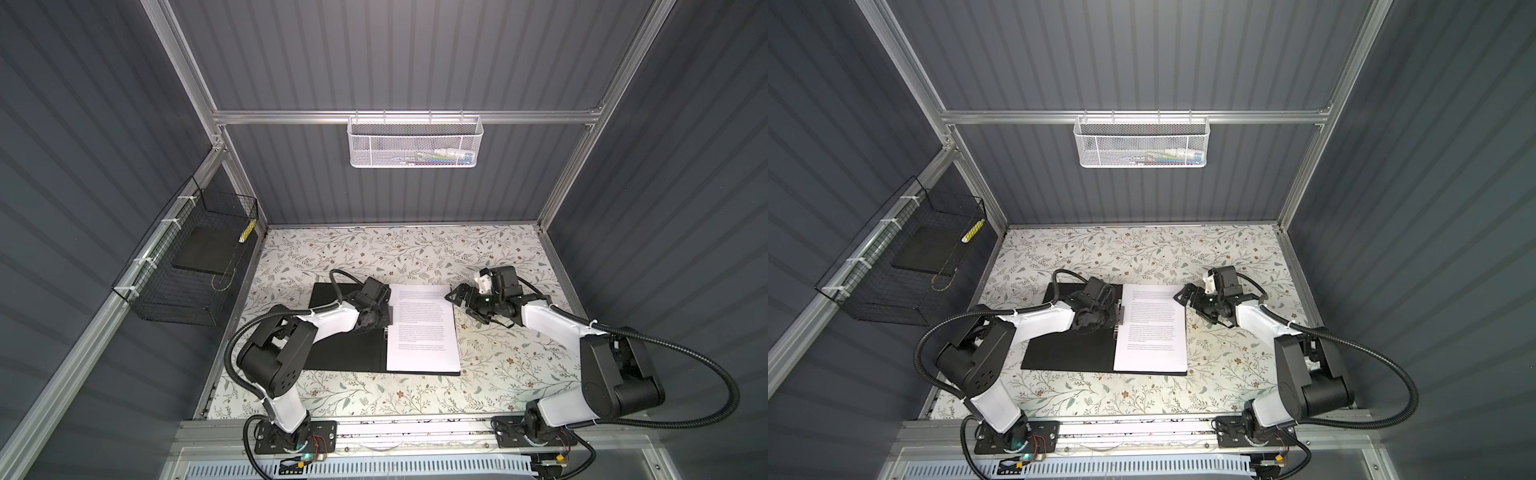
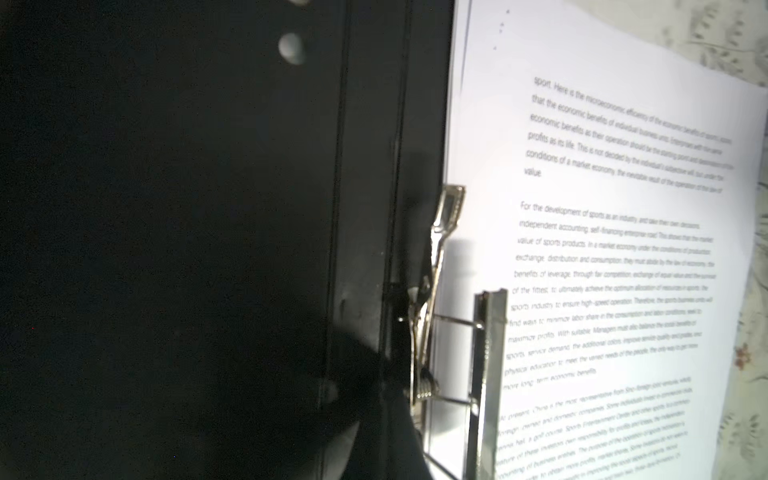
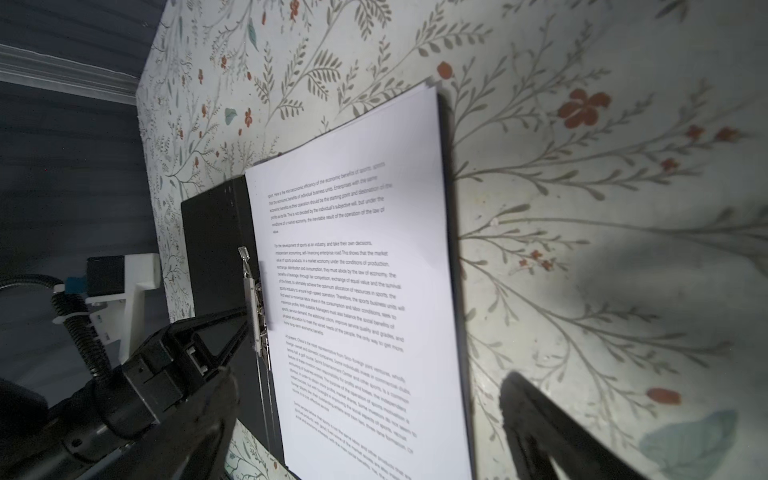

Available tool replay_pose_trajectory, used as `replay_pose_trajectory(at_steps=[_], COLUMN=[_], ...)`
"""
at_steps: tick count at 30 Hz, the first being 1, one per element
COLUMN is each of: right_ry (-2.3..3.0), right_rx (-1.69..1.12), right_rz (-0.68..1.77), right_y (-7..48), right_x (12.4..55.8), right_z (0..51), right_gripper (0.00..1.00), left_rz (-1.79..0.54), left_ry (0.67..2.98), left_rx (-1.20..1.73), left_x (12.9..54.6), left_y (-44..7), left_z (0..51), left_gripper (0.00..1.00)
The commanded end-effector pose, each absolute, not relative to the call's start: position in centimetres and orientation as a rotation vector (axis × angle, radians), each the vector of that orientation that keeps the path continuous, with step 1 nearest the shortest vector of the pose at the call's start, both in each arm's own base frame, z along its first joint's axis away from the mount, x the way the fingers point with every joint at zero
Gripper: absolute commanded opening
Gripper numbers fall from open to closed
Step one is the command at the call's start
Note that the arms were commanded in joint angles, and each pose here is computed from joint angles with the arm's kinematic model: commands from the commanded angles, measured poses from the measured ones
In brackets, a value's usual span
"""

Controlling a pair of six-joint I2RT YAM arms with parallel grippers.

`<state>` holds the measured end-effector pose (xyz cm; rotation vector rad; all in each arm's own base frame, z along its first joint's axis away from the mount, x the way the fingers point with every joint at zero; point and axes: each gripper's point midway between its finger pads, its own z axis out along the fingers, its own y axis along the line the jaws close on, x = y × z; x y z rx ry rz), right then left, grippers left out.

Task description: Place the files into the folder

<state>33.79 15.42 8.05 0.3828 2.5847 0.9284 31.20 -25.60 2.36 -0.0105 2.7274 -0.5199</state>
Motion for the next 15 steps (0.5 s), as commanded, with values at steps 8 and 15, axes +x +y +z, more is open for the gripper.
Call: replay_pose_trajectory(at_steps=[8,15], right_ry=[2.722,2.726], right_rx=[0.581,0.598], right_rz=[0.635,0.589], right_y=[10.8,10.3], right_x=[34.1,34.6], right_z=[4.3,3.7], right_gripper=[0.99,0.99], left_rz=[-0.547,-0.549], left_ry=[2.899,2.900], left_rx=[0.012,0.026], left_x=[27.6,27.5], left_y=[-28.5,-28.5], left_z=[-1.7,-1.6], left_gripper=[0.00,0.00])
